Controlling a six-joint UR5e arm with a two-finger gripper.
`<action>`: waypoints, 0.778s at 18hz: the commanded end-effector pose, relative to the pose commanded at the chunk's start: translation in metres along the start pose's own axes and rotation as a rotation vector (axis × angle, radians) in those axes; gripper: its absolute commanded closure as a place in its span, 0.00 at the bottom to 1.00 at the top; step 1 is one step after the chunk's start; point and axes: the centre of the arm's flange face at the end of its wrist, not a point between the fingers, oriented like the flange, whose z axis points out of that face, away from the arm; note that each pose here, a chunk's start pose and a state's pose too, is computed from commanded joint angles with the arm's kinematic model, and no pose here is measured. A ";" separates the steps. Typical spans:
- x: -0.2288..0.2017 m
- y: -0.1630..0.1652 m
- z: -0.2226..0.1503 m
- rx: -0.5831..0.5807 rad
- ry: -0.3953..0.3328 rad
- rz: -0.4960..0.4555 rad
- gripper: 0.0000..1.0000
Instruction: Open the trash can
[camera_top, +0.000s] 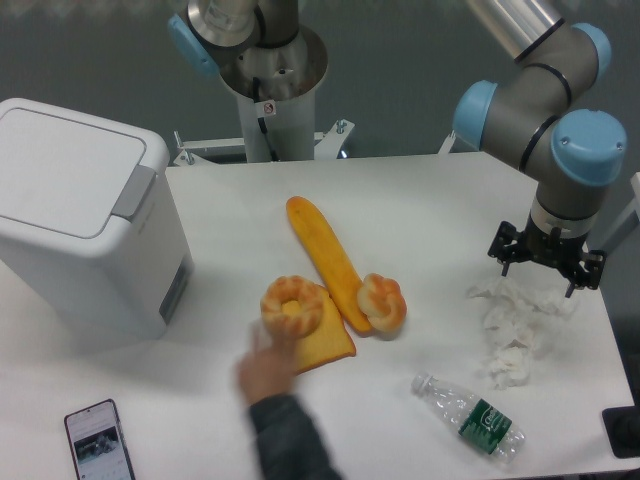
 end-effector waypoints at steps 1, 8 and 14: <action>0.002 -0.003 -0.001 0.001 -0.001 0.005 0.00; 0.021 -0.008 -0.043 0.020 -0.047 -0.063 0.00; 0.058 -0.020 -0.064 0.031 -0.049 -0.080 0.00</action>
